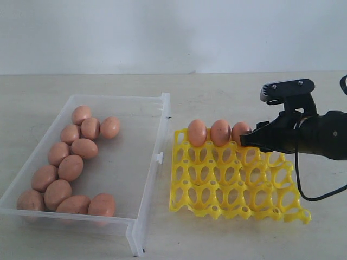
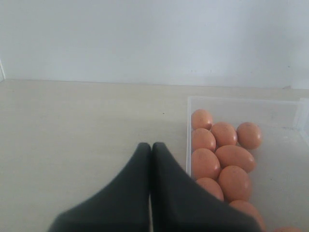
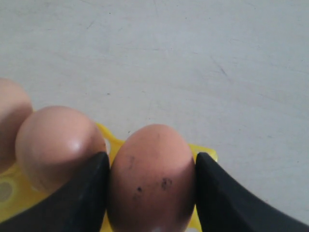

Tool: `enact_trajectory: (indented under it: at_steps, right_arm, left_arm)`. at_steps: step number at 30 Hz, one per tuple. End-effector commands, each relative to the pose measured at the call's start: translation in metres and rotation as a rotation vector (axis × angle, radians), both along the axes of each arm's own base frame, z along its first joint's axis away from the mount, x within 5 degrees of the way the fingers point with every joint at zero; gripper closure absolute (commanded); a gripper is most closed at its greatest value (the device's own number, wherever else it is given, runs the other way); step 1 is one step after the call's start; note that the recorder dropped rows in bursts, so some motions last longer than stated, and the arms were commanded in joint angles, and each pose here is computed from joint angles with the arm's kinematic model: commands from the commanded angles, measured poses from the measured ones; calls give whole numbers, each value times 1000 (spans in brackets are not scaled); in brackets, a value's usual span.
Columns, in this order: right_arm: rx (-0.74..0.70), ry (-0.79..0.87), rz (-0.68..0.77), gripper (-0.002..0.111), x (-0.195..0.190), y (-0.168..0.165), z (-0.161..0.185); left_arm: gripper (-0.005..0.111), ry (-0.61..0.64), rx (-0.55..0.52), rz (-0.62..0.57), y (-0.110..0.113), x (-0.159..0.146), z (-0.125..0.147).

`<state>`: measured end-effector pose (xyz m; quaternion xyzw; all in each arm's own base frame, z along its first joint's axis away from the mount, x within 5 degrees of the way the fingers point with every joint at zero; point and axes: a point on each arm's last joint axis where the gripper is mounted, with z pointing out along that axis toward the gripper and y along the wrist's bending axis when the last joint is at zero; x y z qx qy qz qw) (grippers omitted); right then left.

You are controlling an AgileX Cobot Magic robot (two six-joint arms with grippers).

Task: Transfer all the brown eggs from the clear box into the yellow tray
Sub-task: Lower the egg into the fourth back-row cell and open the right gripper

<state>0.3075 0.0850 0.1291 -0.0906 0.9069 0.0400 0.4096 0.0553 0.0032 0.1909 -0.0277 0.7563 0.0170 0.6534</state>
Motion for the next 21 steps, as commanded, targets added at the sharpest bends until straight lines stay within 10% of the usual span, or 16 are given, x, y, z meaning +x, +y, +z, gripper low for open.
enact_trajectory:
  at_steps: [1,21]
  right_arm:
    - [-4,22,10,64,-2,0,0]
    - [1,-5,20,64,-2,1,8]
  left_arm:
    - [111,-2,-5,0,0,0,1]
    - [111,-2,-5,0,0,0,1]
